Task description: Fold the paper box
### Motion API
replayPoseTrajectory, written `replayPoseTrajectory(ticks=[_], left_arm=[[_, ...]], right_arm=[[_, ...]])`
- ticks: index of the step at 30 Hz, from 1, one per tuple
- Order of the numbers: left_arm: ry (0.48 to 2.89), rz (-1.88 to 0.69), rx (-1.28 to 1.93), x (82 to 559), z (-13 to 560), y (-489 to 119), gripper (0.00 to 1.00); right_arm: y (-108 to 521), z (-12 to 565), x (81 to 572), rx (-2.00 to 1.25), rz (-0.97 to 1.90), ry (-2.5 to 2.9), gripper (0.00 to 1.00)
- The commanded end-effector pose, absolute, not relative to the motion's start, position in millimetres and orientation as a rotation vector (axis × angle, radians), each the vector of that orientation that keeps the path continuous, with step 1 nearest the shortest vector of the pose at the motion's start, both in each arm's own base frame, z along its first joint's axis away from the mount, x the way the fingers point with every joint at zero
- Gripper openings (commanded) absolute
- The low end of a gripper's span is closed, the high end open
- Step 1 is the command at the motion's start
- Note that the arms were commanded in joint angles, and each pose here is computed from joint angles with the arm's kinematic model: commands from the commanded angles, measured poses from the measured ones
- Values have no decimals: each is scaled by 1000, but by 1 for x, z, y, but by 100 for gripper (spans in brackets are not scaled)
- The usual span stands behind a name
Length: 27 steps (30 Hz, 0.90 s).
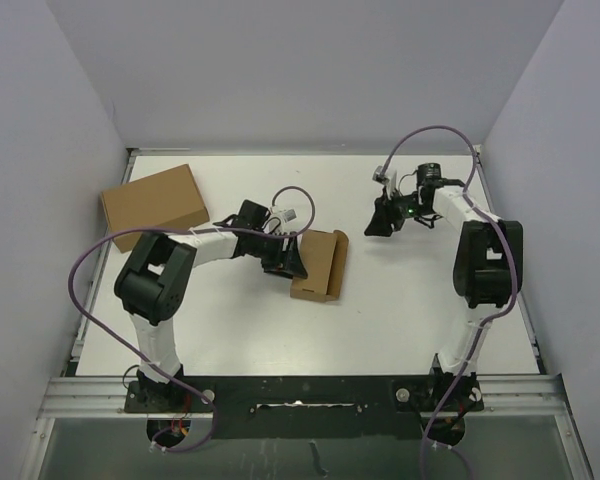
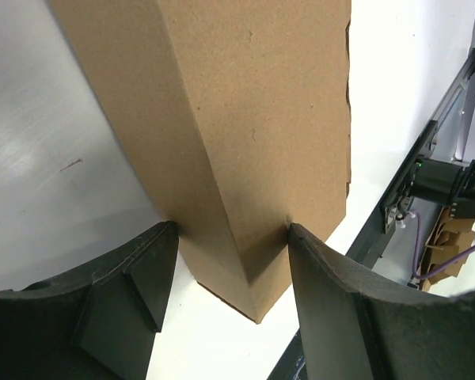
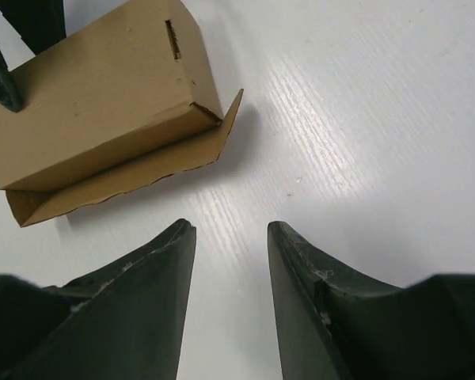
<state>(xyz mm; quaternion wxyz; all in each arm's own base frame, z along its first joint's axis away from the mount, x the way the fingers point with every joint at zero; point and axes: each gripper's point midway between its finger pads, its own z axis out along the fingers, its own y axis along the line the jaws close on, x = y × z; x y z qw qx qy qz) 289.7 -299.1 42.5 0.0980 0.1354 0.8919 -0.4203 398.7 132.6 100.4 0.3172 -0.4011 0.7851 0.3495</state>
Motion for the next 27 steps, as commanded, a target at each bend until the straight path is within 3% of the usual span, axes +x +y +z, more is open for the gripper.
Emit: replayPoseTrajectory(ticks=[1,8,21,23,27], left_arm=[[2636,-1212,477,296,35,-301,56],[2649,-1202,506,297,30,-300,56],[2635,-1219,519,299,32,-303,56],[2633,-1220,522,299,33,-303,56],[2632,-1222,523,299,33,-303,56]], right_arm=[[161,111,409,-1092,1017,2020,43],[183,99,422,-1118,1087,2069,45],[196,73,422,-1107,1115,2179,38],[197,71,422,-1108,1119,2182,34],[198,71,419,-1098,1126,2184,15]])
